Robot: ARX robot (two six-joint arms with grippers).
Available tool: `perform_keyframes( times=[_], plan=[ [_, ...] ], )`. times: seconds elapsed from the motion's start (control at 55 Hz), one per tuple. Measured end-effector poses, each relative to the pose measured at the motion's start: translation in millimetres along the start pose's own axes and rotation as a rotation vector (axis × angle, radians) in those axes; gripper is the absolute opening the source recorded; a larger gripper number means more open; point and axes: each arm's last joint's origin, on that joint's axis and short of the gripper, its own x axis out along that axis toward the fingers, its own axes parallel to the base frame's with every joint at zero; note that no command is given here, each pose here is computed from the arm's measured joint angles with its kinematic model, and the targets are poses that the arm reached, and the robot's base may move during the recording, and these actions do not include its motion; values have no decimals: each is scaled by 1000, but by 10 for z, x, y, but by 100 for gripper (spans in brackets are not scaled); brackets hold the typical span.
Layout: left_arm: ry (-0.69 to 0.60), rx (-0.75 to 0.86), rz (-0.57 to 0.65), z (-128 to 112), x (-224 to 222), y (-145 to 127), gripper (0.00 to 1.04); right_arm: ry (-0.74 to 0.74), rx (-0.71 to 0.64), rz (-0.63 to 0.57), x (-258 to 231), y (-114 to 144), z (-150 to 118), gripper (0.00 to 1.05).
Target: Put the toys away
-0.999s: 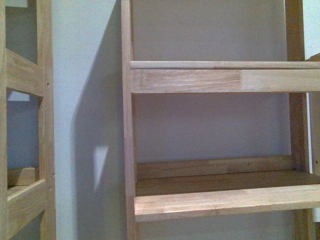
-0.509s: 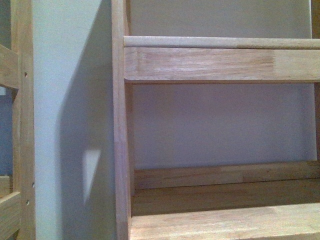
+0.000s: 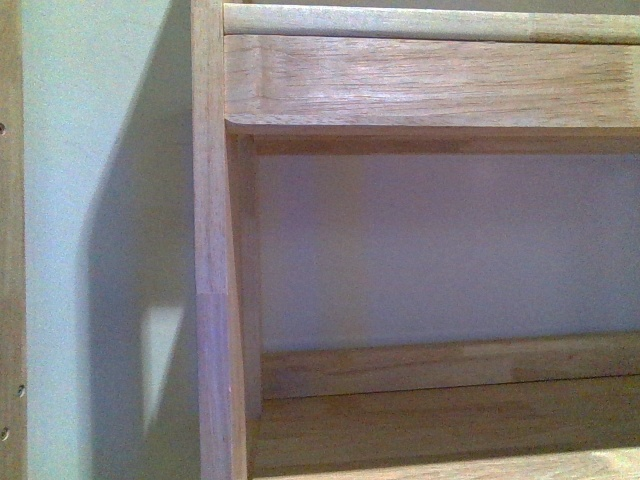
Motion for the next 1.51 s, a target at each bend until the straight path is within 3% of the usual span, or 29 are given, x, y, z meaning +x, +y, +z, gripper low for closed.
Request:
perform_keyframes(
  times=[0.254,0.672,1.218,1.508],
  plan=[
    [0,0,0,0,0,0,98,-31,-47,-33,41,122,203,6],
    [0,0,0,0,0,0,98,-199,-100,-46,69,419,1178,6],
    [0,0,0,0,0,0,98,-328,-180,-24,136,672,1740,6],
    [0,0,0,0,0,0,98,-439,-203,-20,200,810,2172,6]
  ],
)
